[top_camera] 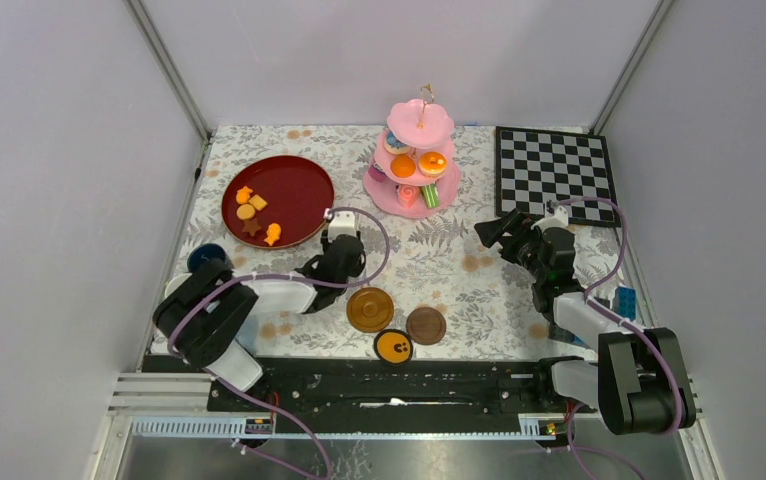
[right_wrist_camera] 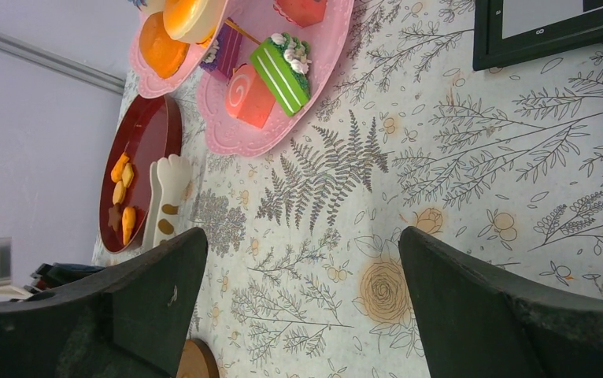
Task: Serve the afternoon tea
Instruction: Pick up the clamp from the center of the board, then pick up the desert from the tray.
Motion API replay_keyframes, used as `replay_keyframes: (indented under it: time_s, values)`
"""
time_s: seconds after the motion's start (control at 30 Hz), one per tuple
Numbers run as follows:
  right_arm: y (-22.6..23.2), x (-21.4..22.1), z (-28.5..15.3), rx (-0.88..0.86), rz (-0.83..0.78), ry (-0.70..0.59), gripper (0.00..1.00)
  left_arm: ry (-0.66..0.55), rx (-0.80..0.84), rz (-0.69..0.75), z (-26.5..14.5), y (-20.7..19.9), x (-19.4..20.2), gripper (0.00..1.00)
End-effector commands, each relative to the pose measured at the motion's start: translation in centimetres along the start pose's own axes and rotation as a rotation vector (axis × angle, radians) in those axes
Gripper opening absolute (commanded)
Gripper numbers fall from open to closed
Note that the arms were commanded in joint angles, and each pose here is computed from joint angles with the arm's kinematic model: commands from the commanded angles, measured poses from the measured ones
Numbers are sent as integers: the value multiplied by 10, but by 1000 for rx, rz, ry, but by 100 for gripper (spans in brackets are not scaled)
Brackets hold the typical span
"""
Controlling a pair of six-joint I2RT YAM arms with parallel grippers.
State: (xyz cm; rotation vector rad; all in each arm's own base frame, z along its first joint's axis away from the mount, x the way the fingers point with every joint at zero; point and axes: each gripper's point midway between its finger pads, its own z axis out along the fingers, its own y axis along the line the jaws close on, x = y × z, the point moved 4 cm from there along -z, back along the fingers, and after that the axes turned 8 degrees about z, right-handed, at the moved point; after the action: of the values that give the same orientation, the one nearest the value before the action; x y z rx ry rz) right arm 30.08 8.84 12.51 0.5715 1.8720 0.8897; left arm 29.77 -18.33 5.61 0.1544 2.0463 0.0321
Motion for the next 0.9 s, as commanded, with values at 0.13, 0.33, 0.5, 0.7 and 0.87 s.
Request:
replay_keyframes:
  time_s: [0.13,0.33,0.5,0.7,0.87]
  values:
    - [10,-7,0,-52,-10,-24,98,69,130,-69,-30,4,-68,43]
    - [11,-7,-1,-58,-6,-21,98,213,199,-246,-68,83,-109,42]
    - [13,-6,0,-71,8,-14,98,356,149,-219,-88,130,-119,40]
    - [13,-2,3,-86,29,9,98,431,137,-236,-88,156,-113,41]
    - [13,-1,5,-89,38,17,98,502,86,-202,-80,172,-112,42]
